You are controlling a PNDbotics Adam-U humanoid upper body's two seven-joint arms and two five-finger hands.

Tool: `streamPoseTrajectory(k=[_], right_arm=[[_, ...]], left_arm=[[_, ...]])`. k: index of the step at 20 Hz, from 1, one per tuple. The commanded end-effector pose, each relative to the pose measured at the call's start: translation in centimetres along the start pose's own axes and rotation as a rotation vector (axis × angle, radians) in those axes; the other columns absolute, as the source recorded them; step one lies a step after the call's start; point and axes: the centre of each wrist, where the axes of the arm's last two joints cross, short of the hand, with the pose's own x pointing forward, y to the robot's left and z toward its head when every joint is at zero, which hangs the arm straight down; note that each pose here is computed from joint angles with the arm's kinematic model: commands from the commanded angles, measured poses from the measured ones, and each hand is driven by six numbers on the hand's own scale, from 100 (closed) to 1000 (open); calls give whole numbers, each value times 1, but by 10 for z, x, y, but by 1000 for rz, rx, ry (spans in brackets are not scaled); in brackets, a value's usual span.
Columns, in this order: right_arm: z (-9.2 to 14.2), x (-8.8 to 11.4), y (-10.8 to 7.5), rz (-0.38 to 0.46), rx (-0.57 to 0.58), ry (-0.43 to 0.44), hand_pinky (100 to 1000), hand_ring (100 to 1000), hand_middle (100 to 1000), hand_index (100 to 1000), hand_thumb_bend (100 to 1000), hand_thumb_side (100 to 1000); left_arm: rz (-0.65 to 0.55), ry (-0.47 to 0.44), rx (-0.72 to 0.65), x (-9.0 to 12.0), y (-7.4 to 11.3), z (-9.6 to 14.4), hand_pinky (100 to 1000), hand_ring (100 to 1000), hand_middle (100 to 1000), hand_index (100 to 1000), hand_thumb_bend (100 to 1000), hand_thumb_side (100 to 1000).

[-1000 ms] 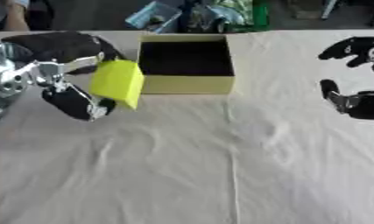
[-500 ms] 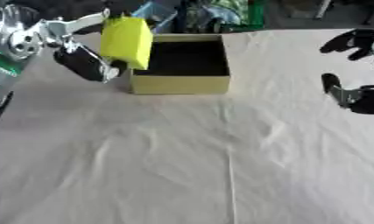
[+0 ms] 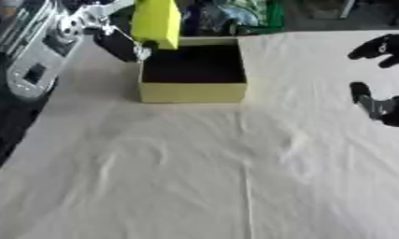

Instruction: Pick up objects on the table and place them in the box.

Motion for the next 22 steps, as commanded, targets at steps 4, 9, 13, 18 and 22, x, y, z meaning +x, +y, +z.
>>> streamPoseTrajectory(k=[4, 9, 13, 18, 22], right_arm=[[0, 6, -11, 20, -27, -35, 799, 872, 833, 850, 100, 310], [-1, 7, -12, 17, -32, -37, 798, 872, 832, 851, 100, 309], [0, 7, -12, 17, -36, -34, 798, 871, 831, 852, 100, 309], [-1, 7, -12, 13, -37, -34, 797, 871, 830, 852, 100, 308], [-1, 7, -12, 12, -37, -35, 797, 870, 830, 851, 100, 308]], left_arm=[[1, 32, 59, -14, -3, -19, 672, 643, 550, 781, 100, 191], [12, 52, 42, -22, -18, -30, 676, 664, 575, 800, 100, 195], [-1, 53, 2, -27, -26, -33, 723, 741, 661, 855, 100, 187], [-92, 78, -8, -27, -28, -34, 848, 876, 835, 997, 354, 154], [-214, 142, 3, -28, -29, -35, 903, 931, 886, 1000, 473, 257]])
